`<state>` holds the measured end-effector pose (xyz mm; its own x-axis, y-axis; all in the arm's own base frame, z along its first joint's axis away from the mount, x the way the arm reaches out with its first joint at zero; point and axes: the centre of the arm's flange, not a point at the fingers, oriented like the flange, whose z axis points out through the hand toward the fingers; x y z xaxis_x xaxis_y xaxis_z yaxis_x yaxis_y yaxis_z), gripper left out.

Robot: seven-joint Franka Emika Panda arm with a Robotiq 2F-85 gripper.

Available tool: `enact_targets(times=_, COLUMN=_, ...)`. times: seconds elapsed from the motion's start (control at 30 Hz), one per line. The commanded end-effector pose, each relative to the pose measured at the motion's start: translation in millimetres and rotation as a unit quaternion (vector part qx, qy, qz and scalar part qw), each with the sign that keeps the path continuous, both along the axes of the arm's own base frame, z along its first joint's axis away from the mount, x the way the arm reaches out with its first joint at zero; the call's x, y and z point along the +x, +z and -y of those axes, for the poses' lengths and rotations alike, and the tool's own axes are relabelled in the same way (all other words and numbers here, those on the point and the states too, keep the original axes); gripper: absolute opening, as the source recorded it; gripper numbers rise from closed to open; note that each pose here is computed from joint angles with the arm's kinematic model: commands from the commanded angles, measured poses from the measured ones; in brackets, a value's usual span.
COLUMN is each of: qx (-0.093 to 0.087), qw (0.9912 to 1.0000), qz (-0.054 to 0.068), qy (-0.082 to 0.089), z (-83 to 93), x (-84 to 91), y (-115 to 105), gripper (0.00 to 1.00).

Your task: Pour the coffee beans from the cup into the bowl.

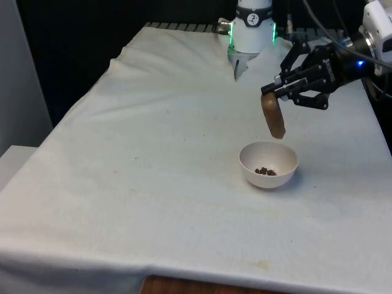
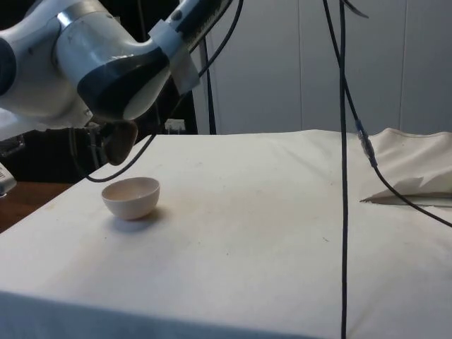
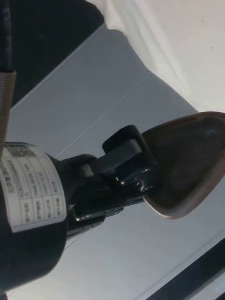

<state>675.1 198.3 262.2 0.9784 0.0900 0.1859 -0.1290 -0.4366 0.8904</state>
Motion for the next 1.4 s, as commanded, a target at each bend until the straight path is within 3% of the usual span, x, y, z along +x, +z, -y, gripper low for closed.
enact_targets(times=0.0, qx=0.012, qw=0.99993, qz=0.000, qy=0.001, z=1.0, x=0.8, y=2, gripper=0.00)
enact_targets(times=0.03, qx=0.015, qw=0.99989, qz=0.000, qy=0.001, z=1.1, x=0.9, y=2, gripper=0.00)
enact_targets(times=0.07, qx=0.006, qw=0.99998, qz=0.001, qy=-0.001, z=0.7, x=0.6, y=0, gripper=0.00)
enact_targets(times=0.1, qx=0.018, qw=0.99984, qz=0.000, qy=0.000, z=1.9, x=1.3, y=2, gripper=0.00)
enact_targets(times=0.3, qx=0.038, qw=0.99926, qz=0.000, qy=-0.006, z=5.7, x=3.0, y=4, gripper=0.00)
enact_targets(times=0.33, qx=0.026, qw=0.99962, qz=0.000, qy=-0.008, z=5.3, x=2.4, y=2, gripper=0.00)
enact_targets(times=0.4, qx=0.047, qw=0.99888, qz=0.000, qy=-0.008, z=7.4, x=4.0, y=4, gripper=0.00)
enact_targets(times=0.6, qx=0.064, qw=0.99788, qz=-0.001, qy=-0.013, z=10.5, x=5.6, y=5, gripper=0.00)
enact_targets(times=0.63, qx=0.053, qw=0.99848, qz=-0.001, qy=-0.015, z=10.0, x=4.9, y=4, gripper=0.00)
enact_targets(times=0.7, qx=0.072, qw=0.99727, qz=-0.001, qy=-0.016, z=11.9, x=6.1, y=6, gripper=0.00)
enact_targets(times=0.9, qx=0.091, qw=0.99565, qz=-0.001, qy=-0.021, z=14.3, x=7.8, y=9, gripper=0.00)
enact_targets(times=0.93, qx=0.081, qw=0.99645, qz=-0.001, qy=-0.022, z=14.8, x=7.8, y=7, gripper=0.00)
enact_targets(times=0.97, qx=0.094, qw=0.99536, qz=-0.001, qy=-0.022, z=14.5, x=8.1, y=9, gripper=0.00)
enact_targets(times=1.17, qx=0.109, qw=0.99366, qz=-0.001, qy=-0.027, z=13.9, x=9.2, y=14, gripper=0.00)
enact_targets(times=1.2, qx=0.099, qw=0.99466, qz=-0.001, qy=-0.029, z=14.4, x=8.5, y=12, gripper=0.00)
enact_targets(times=1.23, qx=0.113, qw=0.99313, qz=-0.001, qy=-0.029, z=14.9, x=9.7, y=14, gripper=0.00)
enact_targets(times=1.37, qx=0.124, qw=0.99174, qz=-0.001, qy=-0.031, z=15.6, x=10.8, y=15, gripper=0.00)
